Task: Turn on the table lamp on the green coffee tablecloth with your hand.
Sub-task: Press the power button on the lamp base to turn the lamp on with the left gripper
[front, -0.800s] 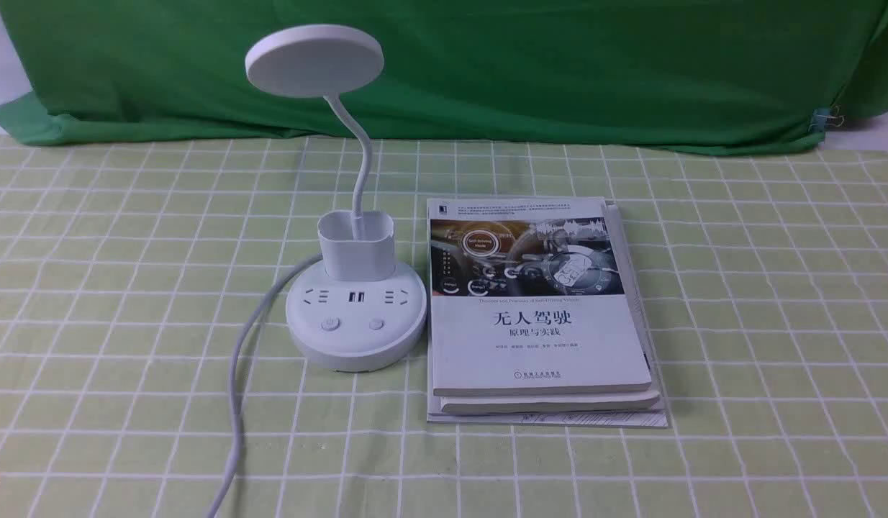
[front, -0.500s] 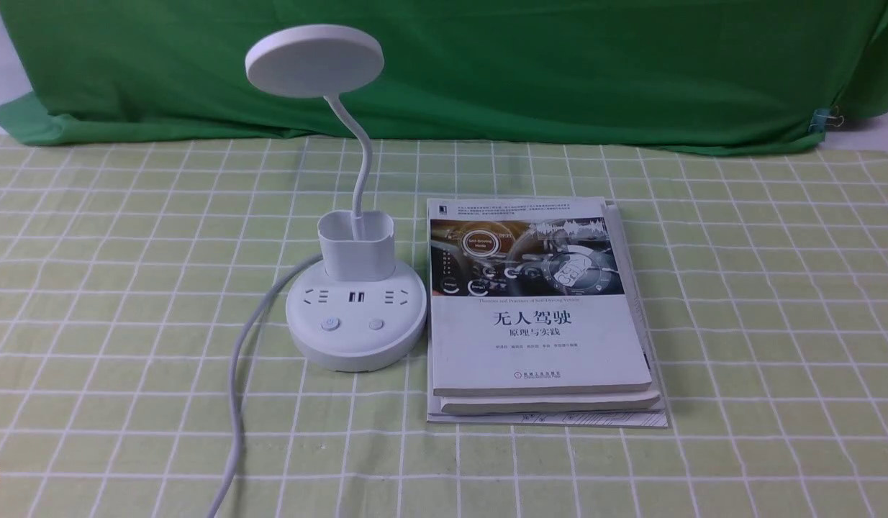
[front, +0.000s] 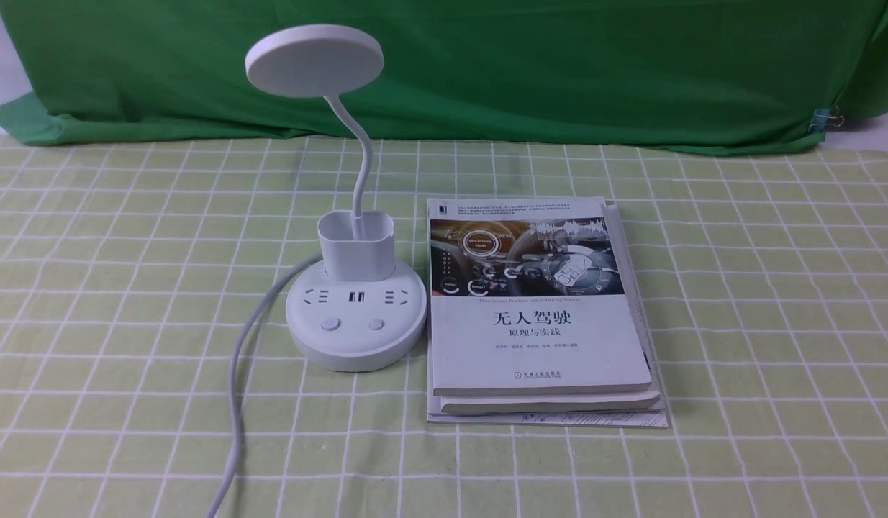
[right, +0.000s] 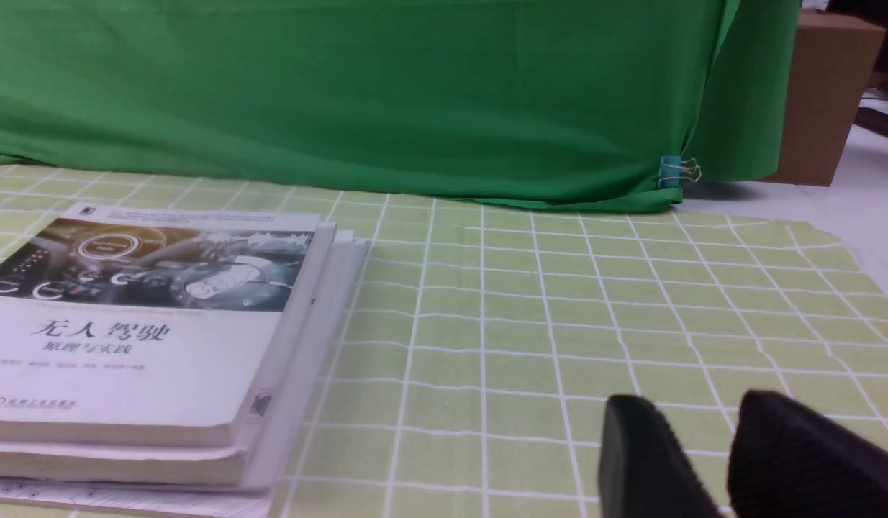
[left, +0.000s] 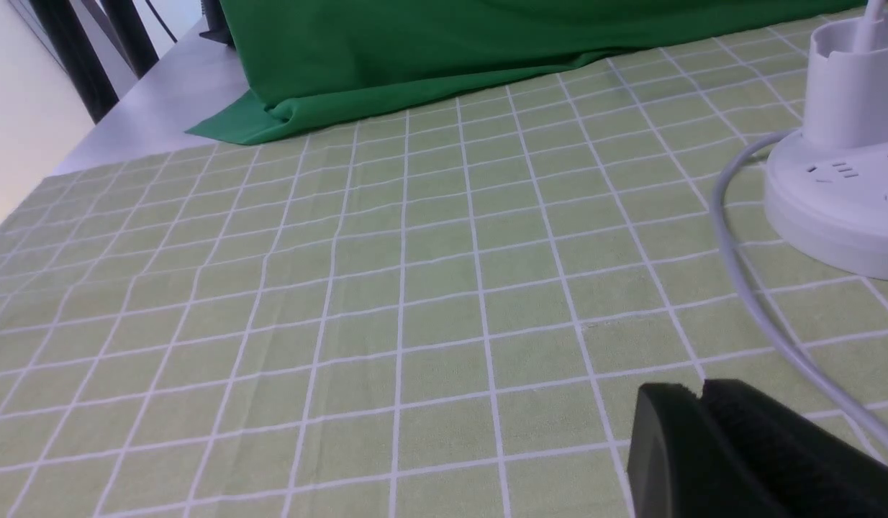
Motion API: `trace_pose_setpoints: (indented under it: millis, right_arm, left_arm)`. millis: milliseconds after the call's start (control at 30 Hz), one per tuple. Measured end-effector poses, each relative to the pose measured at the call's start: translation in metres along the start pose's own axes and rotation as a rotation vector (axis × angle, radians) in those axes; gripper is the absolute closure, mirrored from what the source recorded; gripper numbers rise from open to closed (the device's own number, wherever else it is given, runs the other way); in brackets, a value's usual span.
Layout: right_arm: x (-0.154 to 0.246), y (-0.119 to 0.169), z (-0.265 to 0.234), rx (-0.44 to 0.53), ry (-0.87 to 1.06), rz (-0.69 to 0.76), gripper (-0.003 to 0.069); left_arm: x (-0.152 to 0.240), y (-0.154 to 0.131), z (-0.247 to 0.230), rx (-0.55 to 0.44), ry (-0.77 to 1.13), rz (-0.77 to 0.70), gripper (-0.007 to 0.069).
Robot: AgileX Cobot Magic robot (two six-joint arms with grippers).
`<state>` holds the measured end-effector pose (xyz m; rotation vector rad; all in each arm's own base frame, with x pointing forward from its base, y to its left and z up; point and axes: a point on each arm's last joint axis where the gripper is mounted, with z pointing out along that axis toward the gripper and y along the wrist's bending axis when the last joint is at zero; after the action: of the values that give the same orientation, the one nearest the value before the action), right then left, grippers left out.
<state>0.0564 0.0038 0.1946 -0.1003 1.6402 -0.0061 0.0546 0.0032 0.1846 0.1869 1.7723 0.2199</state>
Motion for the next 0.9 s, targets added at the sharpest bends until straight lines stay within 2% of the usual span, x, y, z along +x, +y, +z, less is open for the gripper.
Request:
trace_pose_setpoints:
  millis: [433,900]
  right_arm:
    - [0.0,0.0,0.0,0.0,0.0,-0.001,0.0414]
    - [0.0,0.0,0.0,0.0,0.0,-0.002,0.0414]
  left_arm:
    - [-0.001,0.0,0.0,-0.001,-0.011,-0.005,0.0601]
    - [-0.023,0.004,-0.003,-0.034,-0.253,-0.093,0.0601]
